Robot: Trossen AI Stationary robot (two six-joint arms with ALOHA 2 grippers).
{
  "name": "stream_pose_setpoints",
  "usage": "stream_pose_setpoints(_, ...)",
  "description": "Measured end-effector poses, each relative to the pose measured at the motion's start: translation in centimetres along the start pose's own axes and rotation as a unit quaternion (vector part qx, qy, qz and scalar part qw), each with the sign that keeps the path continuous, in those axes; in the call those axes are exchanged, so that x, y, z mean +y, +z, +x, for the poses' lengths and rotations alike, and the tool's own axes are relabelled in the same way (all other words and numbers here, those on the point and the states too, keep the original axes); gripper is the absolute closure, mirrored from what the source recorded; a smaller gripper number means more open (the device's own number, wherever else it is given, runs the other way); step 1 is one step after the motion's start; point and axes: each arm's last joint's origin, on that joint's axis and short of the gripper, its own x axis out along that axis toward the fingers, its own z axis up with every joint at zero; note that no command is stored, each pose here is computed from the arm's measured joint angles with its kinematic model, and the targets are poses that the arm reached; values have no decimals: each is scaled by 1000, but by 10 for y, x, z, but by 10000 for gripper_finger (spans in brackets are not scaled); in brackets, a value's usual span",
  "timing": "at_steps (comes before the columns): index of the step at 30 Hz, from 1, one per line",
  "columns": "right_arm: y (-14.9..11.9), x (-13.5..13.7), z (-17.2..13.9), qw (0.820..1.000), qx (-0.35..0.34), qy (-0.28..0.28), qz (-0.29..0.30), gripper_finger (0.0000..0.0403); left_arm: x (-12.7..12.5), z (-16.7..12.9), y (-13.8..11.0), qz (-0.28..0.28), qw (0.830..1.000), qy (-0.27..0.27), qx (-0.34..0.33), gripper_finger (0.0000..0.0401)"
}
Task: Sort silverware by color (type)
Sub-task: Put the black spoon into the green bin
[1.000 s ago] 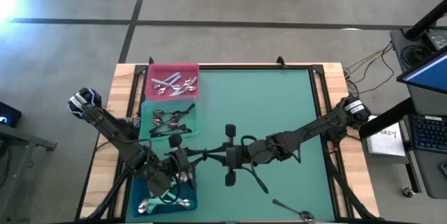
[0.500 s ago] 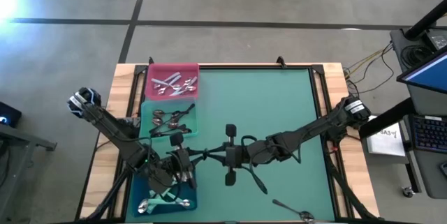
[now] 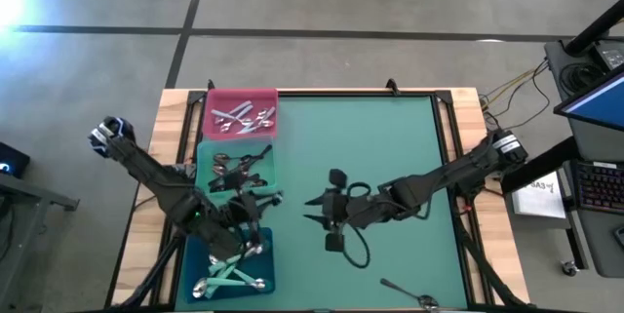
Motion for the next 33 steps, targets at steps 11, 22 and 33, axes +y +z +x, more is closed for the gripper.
stream_pose_setpoints(11,-65,10,-23,918,326,-44,223,294,65,11,-51,35,956,140,257,399)
stream_pose_setpoints(22,-96,62,-35,856,423,-22,297,298,84,26,-101,68,904,160,390,400)
stream_pose_setpoints(33,-106,92,-57,824,439,-37,355,281,81,29,-108,70,900,128,411,379)
